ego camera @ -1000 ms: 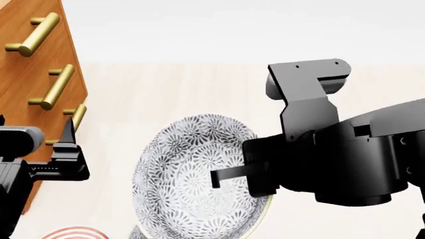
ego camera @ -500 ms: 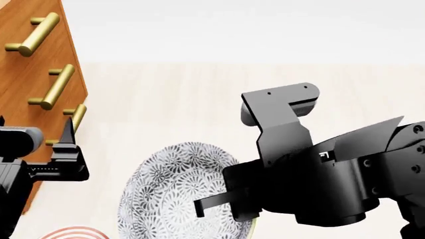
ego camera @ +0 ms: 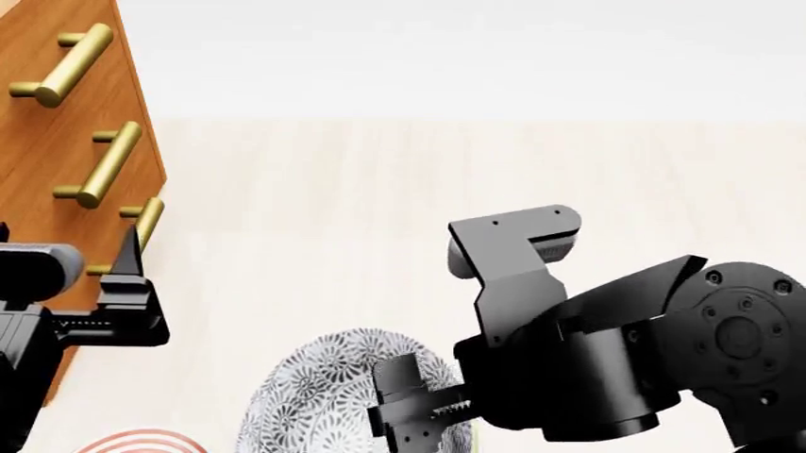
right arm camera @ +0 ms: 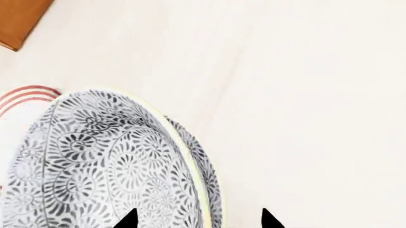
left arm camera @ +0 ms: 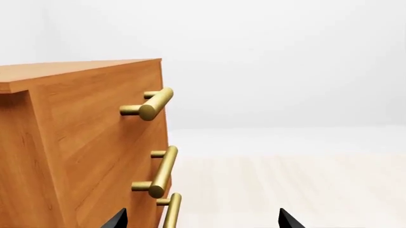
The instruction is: Stack the bowl at the front on the bowl in the middle.
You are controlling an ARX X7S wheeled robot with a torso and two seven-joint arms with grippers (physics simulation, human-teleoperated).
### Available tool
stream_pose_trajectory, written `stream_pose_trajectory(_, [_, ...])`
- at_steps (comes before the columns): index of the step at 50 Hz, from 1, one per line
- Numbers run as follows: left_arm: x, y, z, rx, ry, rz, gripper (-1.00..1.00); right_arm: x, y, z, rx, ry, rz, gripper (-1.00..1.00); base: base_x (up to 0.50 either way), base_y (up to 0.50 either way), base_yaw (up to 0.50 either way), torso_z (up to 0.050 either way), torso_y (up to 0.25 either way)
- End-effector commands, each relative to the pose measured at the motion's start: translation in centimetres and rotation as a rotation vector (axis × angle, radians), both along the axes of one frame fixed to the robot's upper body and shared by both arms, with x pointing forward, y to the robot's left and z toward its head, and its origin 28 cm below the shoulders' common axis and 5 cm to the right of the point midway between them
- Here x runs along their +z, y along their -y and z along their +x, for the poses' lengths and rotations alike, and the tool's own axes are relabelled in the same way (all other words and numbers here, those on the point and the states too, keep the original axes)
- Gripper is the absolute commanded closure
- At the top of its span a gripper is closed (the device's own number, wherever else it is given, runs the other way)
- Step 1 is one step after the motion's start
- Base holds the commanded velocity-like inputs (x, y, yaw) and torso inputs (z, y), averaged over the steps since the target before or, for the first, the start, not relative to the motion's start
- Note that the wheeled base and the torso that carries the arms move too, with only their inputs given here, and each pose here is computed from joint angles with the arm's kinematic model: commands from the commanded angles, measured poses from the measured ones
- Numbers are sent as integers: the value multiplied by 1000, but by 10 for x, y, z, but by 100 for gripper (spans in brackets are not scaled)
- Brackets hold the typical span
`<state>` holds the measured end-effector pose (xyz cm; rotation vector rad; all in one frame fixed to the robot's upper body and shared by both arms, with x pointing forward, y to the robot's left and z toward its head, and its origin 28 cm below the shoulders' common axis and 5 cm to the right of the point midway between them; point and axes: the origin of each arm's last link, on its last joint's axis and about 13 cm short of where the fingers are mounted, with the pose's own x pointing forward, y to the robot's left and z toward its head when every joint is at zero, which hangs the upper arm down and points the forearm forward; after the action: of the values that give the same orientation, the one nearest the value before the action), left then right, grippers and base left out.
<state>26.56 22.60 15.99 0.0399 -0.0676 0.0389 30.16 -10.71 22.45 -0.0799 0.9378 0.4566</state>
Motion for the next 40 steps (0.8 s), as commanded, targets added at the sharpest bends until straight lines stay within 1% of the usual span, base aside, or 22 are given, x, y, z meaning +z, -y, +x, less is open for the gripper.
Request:
stream_pose_trajectory(1, [-1, 0, 0, -2, -2, 2, -100, -8, 0, 4, 8, -27, -5, -100, 0, 0, 0, 0, 0])
stream_pose_trajectory(10, [-1, 0, 0, -3, -2, 1, -100, -9, 0, 3, 15, -33, -17, -100, 0, 0, 0, 0, 0])
stream_pose_trajectory(16, [-1, 0, 0, -4, -2, 0, -100, -9, 0, 2, 10, -8, -19, -100, 0, 0, 0, 0, 0])
stream_pose_trajectory(17, [-1, 0, 0, -4, -1, 0, -100, -8, 0, 1, 1, 22, -11, -100, 0, 0, 0, 0, 0])
stream_pose_trajectory(19, [-1, 0, 0, -4, -1, -1, -100, -5, 0, 2, -52, 199, 2, -100, 0, 0, 0, 0, 0])
stream_pose_trajectory(20, [-1, 0, 0, -5, -1, -1, -100, -3, -1, -1, -49, 293, 37, -100, 0, 0, 0, 0, 0])
stream_pose_trajectory(21, [-1, 0, 0, -4, 0, -1, -100, -2, -1, -2, -65, 335, 59, -100, 0, 0, 0, 0, 0])
stream_pose_trajectory(22, [-1, 0, 0, -4, -1, -3, -100, 1, -1, -5, -76, 468, 84, -100, 0, 0, 0, 0, 0])
stream_pose_trajectory(23, [-1, 0, 0, -3, 0, -3, -100, 2, -1, -8, -80, 544, 156, -100, 0, 0, 0, 0, 0])
stream_pose_trajectory(24, [0, 0, 0, -3, 0, -4, -100, 2, -1, -11, -64, 542, 184, -100, 0, 0, 0, 0, 0])
stream_pose_trajectory(25, [0, 0, 0, -4, 2, -3, -100, 4, -1, -15, -72, 593, 238, -100, 0, 0, 0, 0, 0])
stream_pose_trajectory(28, [1, 1, 0, -3, 4, -3, -100, 5, 0, -21, -94, 681, 253, -100, 0, 0, 0, 0, 0])
stream_pose_trajectory(29, [2, 1, -1, -4, 6, -4, -100, 6, 0, -23, -130, 743, 237, -100, 0, 0, 0, 0, 0])
stream_pose_trajectory(30, [3, 1, -2, -5, 8, -4, -100, 6, 0, -23, -145, 759, 241, -100, 0, 0, 0, 0, 0])
stream_pose_trajectory(31, [3, 1, -2, -6, 10, -5, -100, 5, 1, -25, -187, 833, 216, -100, 0, 0, 0, 0, 0])
stream_pose_trajectory(32, [4, 1, -2, -7, 13, -7, -100, 2, 0, -29, -208, 879, 211, -100, 0, 0, 0, 0, 0])
stream_pose_trajectory(33, [4, 1, -3, -8, 14, -8, -100, 0, 0, -30, -216, 907, 193, -100, 0, 0, 0, 0, 0])
stream_pose_trajectory(34, [4, 1, -3, -8, 16, -9, -100, -5, -1, -33, -245, 961, 169, -100, 0, 0, 0, 0, 0])
stream_pose_trajectory(35, [5, 1, -3, -9, 17, -9, -100, -7, -2, -34, -250, 971, 178, -100, 0, 0, 0, 0, 0])
stream_pose_trajectory(36, [5, 1, -4, -11, 19, -10, -100, -11, -2, -38, -272, 1033, 163, -100, 0, 0, 0, 0, 0])
stream_pose_trajectory(40, [7, 1, -6, -10, 26, -9, -100, -16, -2, -51, -286, 1152, 201, -100, 0, 0, 0, 0, 0])
